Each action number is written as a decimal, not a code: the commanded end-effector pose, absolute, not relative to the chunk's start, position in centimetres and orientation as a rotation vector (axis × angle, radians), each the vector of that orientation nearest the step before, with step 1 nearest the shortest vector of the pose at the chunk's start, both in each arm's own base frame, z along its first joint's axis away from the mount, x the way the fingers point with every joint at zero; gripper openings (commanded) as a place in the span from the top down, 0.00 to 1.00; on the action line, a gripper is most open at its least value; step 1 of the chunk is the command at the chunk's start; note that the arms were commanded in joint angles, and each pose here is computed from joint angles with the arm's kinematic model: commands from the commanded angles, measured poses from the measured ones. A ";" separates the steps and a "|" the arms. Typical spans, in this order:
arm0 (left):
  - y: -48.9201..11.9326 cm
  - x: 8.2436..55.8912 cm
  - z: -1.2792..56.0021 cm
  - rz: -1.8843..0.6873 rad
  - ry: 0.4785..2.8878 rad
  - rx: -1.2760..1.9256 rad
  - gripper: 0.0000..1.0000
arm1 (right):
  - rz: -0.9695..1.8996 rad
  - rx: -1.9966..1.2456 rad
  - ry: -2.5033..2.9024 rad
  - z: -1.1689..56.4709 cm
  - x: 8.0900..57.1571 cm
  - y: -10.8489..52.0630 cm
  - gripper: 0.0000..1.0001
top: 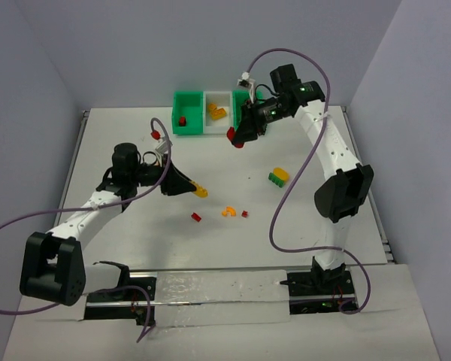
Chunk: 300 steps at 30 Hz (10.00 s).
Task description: Sort the legos into containers by color
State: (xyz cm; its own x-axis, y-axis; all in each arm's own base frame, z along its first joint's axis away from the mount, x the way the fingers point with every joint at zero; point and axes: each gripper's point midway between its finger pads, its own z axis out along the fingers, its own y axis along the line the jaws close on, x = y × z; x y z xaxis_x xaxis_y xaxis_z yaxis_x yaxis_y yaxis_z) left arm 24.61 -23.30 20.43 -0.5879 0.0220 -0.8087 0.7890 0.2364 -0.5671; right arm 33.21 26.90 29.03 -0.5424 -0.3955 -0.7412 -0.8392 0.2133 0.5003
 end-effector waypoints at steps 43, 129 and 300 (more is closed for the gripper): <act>-18.8 56.8 38.4 -0.654 1.501 0.324 0.01 | 0.562 -0.505 1.941 30.0 50.2 25.3 1.00; -12.7 35.9 23.6 -0.542 1.936 0.443 0.01 | 0.195 -1.056 2.703 8.3 39.1 6.5 0.00; -26.5 27.0 33.8 -1.732 1.536 0.423 1.00 | 1.756 -0.872 1.787 33.6 26.2 31.8 0.46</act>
State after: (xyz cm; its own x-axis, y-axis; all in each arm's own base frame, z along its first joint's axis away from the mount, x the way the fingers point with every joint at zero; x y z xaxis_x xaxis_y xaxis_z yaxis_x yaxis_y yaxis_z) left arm 27.09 -26.49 32.83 -0.6825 -0.3022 -0.6655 0.6912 0.0291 -0.7221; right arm 26.55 31.71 31.11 -0.7414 -0.1246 -0.6594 -0.6643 -0.0025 0.7475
